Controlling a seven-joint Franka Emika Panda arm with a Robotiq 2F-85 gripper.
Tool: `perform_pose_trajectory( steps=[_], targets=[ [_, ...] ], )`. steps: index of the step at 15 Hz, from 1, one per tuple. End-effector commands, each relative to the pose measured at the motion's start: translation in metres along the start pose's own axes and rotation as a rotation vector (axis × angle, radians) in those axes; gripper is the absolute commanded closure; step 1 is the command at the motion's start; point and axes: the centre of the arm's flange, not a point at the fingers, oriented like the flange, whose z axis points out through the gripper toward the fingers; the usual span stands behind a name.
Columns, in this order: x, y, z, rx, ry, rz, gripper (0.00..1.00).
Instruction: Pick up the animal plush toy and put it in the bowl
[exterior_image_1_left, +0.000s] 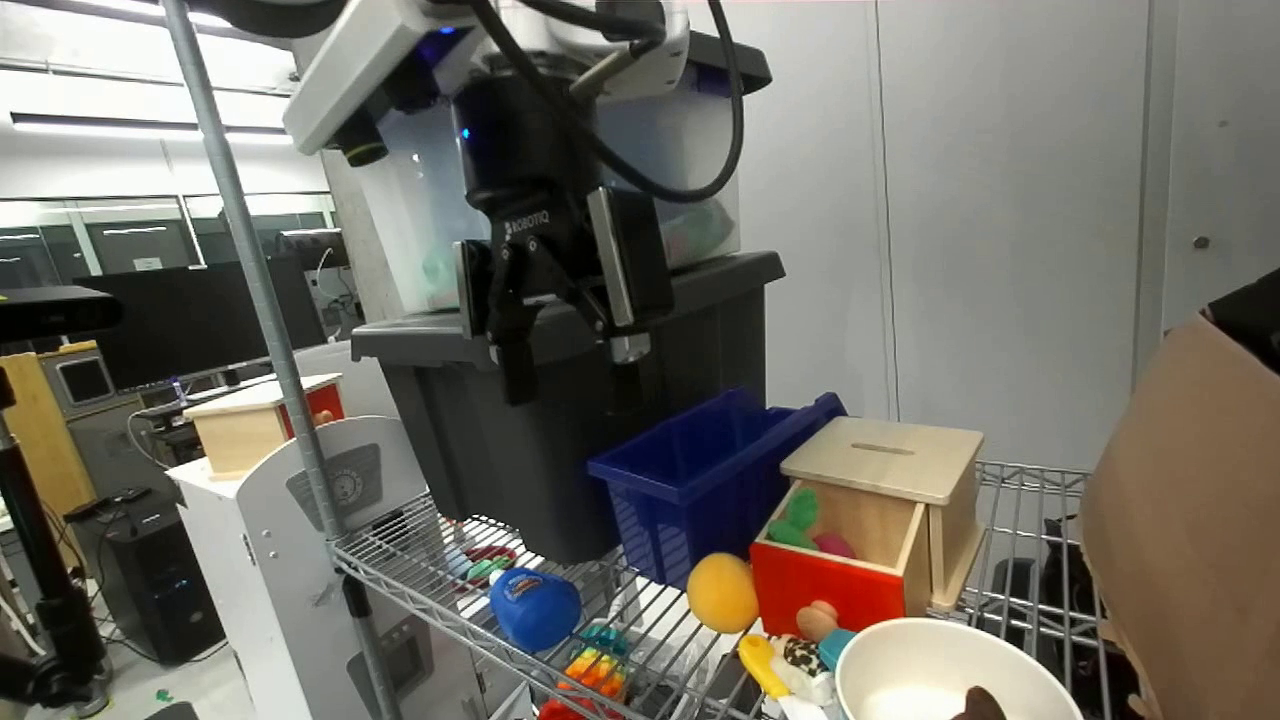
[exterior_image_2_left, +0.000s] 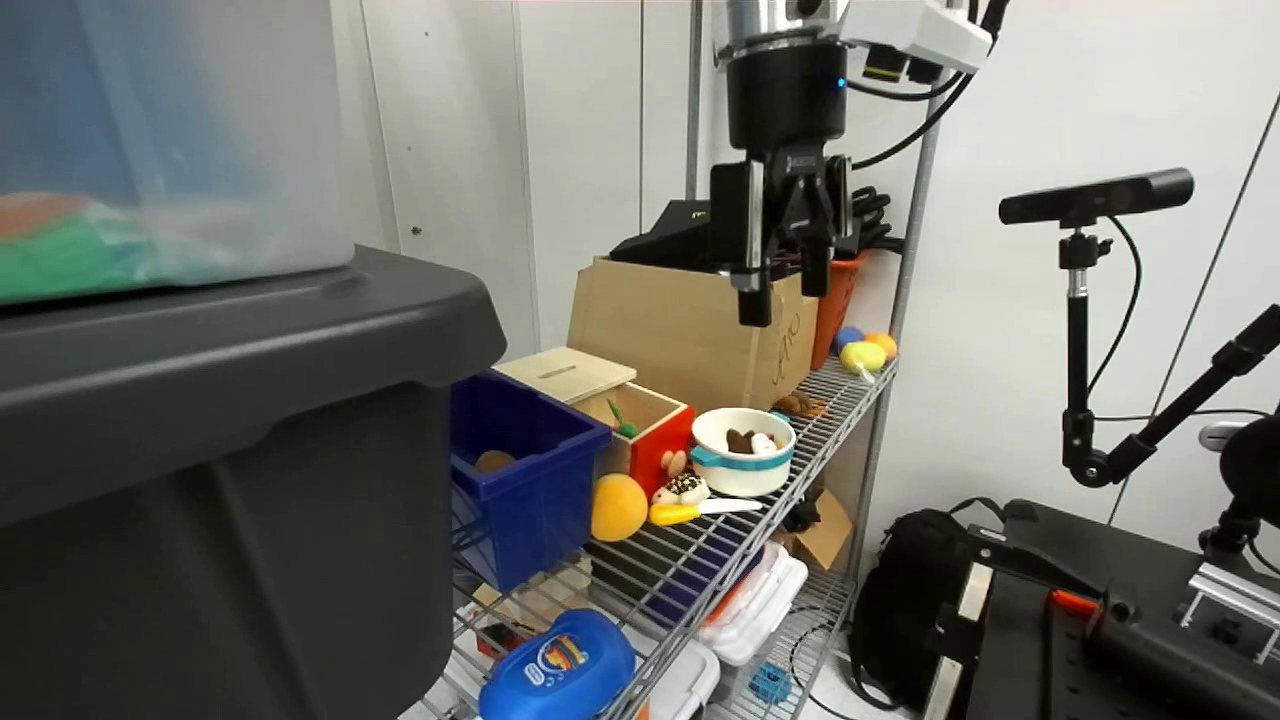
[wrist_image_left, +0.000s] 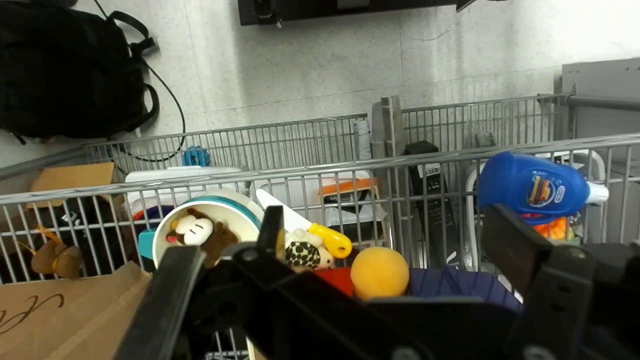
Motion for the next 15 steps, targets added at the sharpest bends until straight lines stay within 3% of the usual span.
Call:
perform_pose_trajectory(
  steps=[1, 11, 12, 15],
  targets=[
    [-0.025, -0.011, -0.012, -0.026, 0.003, 0.024, 0.00],
    [-0.066, -0.054, -0.023, -0.049, 0.026, 0.026, 0.00],
    [-0.051, -0.049, -0.014, -0.037, 0.018, 0.023, 0.00],
    [-0.053, -0.051, -0.014, -0.038, 0.016, 0.020, 0.00]
  ],
)
